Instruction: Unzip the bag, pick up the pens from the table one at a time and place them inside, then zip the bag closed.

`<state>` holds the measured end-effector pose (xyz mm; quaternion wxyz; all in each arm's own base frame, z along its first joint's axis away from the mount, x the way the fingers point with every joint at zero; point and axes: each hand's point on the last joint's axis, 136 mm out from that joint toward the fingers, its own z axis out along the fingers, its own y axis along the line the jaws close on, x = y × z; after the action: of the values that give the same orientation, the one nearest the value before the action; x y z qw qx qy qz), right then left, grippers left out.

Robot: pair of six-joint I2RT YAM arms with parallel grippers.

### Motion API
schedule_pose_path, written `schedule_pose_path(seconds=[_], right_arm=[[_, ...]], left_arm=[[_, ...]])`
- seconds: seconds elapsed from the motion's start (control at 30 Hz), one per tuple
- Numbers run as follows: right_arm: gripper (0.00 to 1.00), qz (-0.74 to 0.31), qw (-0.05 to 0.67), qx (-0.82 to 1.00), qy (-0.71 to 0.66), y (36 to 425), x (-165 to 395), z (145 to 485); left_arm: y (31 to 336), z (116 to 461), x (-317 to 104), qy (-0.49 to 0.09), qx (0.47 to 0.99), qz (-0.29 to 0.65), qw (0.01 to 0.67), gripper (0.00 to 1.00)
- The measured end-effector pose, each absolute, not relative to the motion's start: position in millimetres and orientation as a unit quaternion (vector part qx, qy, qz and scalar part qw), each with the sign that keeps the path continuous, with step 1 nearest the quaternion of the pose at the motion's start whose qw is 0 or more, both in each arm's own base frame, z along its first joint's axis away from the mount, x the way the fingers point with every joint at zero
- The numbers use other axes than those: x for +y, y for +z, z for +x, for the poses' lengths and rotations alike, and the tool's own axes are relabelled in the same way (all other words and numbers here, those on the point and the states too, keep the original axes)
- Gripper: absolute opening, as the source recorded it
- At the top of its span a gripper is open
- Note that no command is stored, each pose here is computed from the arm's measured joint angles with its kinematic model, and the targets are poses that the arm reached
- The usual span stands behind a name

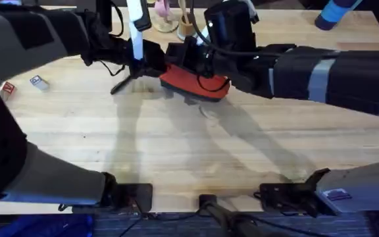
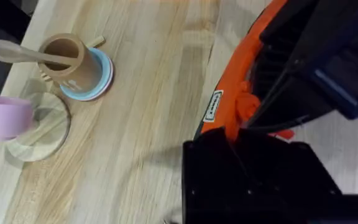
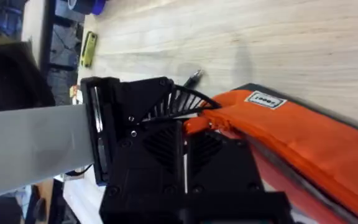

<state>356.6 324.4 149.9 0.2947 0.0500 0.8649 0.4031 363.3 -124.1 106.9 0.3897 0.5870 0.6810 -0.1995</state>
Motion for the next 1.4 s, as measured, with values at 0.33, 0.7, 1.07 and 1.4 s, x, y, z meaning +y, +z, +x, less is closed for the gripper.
schedule_pose_path(seconds=[0.33, 0.7, 1.07, 1.4], right_arm=[[0.03, 0.006, 0.294, 0.864, 0.408, 154, 331, 352], [0.332, -0.074, 0.297, 0.868, 0.391, 164, 339, 348], [0.994, -0.146, 0.301, 0.9, 0.281, 181, 303, 332], [0.996, -0.153, 0.335, 0.9, 0.235, 210, 261, 332]], left_arm=[[107, 363, -124, -0.201, 0.681, 0.587, 0.389, 0.042], [107, 362, -125, -0.202, 0.681, 0.587, 0.389, 0.042], [107, 362, -126, -0.203, 0.68, 0.587, 0.389, 0.042], [107, 362, -126, -0.203, 0.68, 0.587, 0.39, 0.042]])
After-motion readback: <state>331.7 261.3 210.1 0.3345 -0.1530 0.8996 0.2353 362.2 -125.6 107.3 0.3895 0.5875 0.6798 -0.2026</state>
